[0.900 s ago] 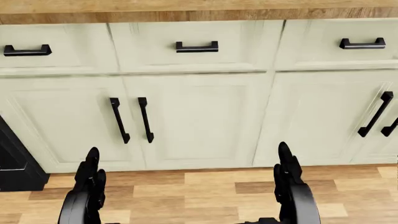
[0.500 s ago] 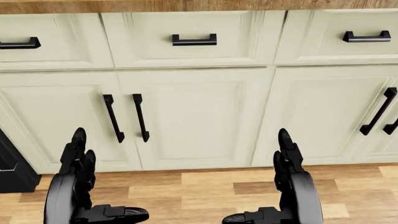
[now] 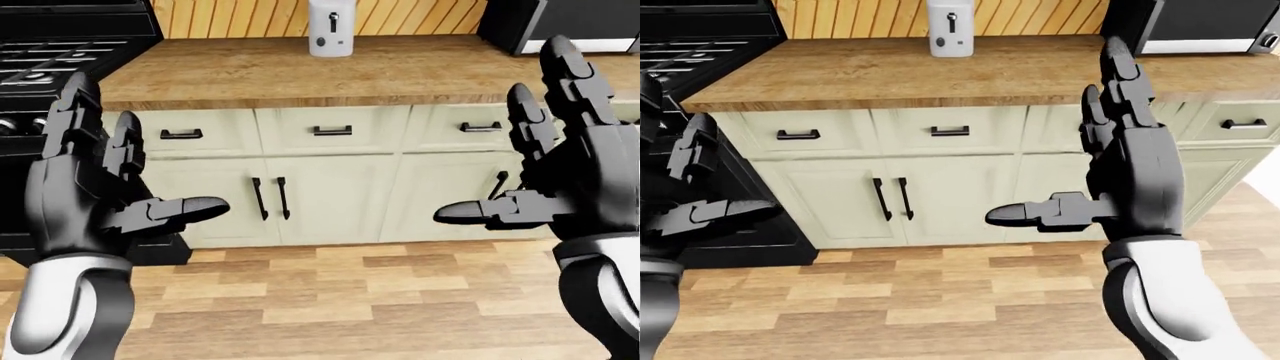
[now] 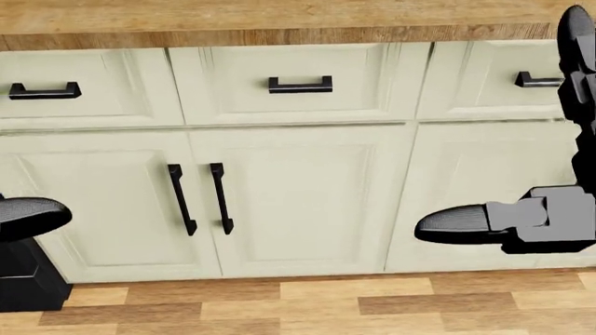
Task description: Navigate to the microwave.
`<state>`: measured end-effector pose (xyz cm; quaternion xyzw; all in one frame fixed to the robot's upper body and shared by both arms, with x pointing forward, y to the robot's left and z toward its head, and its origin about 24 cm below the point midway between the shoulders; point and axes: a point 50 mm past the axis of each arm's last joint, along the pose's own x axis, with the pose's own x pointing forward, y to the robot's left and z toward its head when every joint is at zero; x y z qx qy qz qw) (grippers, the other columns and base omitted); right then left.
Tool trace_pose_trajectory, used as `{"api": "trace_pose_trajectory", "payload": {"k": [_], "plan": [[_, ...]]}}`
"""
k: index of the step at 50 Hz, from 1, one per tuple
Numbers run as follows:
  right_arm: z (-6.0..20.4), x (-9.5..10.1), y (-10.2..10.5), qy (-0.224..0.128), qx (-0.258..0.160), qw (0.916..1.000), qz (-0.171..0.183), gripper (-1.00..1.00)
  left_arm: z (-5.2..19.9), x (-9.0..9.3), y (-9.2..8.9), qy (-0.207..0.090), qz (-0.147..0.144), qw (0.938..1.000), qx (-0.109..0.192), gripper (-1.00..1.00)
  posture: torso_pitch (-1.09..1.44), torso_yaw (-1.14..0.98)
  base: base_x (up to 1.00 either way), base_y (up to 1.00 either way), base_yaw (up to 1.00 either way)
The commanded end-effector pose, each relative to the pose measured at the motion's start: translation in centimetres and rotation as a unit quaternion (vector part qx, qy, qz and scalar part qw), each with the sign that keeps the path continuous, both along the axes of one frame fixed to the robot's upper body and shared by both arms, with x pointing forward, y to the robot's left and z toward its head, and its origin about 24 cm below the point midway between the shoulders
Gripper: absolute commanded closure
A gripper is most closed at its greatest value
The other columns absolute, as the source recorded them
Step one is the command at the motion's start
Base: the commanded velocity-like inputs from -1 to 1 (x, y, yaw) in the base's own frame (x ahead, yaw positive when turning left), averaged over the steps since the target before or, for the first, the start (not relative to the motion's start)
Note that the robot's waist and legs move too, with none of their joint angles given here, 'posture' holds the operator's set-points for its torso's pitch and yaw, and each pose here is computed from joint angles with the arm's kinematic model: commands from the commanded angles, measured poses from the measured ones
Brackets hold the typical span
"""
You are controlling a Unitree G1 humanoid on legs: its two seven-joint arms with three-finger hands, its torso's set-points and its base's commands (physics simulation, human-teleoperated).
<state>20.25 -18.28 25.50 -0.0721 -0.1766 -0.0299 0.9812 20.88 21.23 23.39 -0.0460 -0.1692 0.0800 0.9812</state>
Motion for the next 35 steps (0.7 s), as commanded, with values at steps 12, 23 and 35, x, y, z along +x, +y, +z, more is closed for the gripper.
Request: {"api": "trace_pose_trajectory", "payload": {"k": [12, 23, 35], "plan": [[2.0, -2.1, 0.9, -0.025, 0.059, 0.9974, 0.033, -1.00, 2.0, -1.3, 0.2, -0.038, 0.009, 0.9991, 0.019, -1.00, 0.00, 0.00, 0.00, 0.00, 0.00], [1.9, -2.1, 0.7, -0.033, 0.064, 0.9969, 0.032, -1.00, 1.8, -1.2, 0.4, -0.035, 0.015, 0.9990, 0.024, -1.00, 0.00, 0.00, 0.00, 0.02, 0.00], [1.5, -2.0, 0.6, -0.030, 0.068, 0.9967, 0.033, -1.00, 1.6, -1.0, 0.3, -0.030, 0.013, 0.9992, 0.023, -1.00, 0.00, 0.00, 0.00, 0.11, 0.00]]}}
